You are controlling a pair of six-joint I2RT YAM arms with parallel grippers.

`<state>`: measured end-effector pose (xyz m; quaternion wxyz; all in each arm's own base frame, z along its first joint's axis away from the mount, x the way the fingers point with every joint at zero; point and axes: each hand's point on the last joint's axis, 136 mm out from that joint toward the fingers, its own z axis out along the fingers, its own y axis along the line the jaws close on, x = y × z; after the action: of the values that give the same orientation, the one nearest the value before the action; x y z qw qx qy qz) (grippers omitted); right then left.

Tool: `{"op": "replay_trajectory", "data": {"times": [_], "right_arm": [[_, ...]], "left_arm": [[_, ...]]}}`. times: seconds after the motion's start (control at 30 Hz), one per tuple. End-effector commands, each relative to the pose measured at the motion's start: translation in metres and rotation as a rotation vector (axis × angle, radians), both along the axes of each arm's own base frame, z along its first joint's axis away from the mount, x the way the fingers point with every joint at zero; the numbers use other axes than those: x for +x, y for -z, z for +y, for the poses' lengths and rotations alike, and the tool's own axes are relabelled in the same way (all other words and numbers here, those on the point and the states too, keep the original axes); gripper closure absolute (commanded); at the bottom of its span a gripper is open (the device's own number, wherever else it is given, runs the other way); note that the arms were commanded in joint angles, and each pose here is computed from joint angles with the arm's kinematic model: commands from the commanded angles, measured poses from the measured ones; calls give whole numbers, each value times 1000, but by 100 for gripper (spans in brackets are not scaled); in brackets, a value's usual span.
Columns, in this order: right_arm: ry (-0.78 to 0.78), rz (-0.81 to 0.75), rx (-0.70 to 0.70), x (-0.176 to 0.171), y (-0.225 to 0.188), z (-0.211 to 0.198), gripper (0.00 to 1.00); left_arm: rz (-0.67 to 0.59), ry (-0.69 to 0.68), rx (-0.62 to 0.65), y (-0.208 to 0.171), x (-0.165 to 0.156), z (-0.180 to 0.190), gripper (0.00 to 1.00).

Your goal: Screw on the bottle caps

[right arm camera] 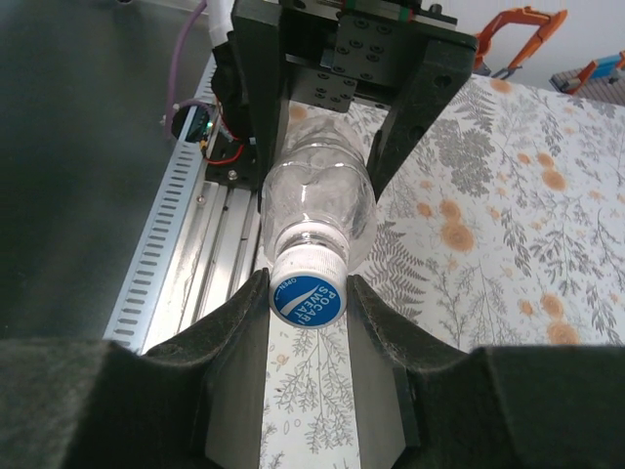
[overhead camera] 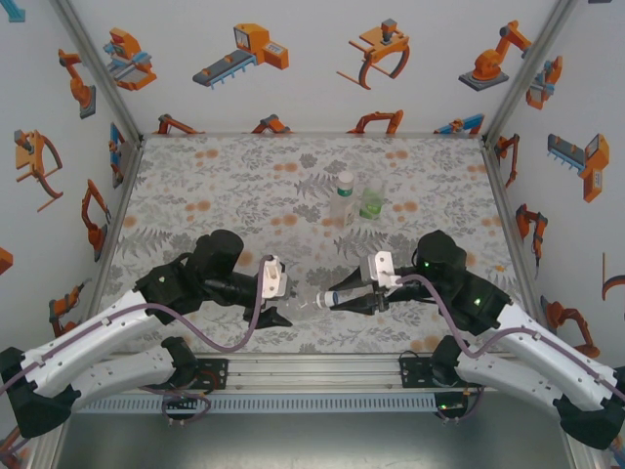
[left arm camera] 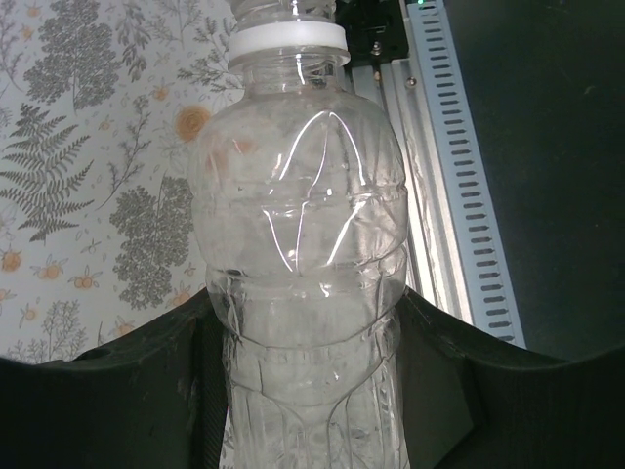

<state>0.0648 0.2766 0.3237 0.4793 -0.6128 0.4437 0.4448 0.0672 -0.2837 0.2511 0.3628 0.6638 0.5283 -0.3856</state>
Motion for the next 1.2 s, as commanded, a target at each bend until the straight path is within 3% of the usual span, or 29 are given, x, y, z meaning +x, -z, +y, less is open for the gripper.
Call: {"op": "replay_trajectory", "data": {"times": [0.0, 0.27, 0.7, 0.9, 1.17], "right_arm": [[-82, -45, 12, -13, -4, -1, 87], [46, -63, -48, 12, 7, 3, 91], [39, -22, 1, 5, 4, 0, 95], [146, 249, 9, 18, 4, 2, 96], [540, 880, 61, 68, 19, -10, 100]], "left_arm": [[-41, 122, -124, -35, -17, -9, 100], [-49, 157, -119, -35, -25, -14, 100], [-78, 91, -124, -37, -15, -19, 100], [-125, 16, -134, -37, -3, -19, 100], [-184, -90, -133, -35, 20, -25, 100]]}}
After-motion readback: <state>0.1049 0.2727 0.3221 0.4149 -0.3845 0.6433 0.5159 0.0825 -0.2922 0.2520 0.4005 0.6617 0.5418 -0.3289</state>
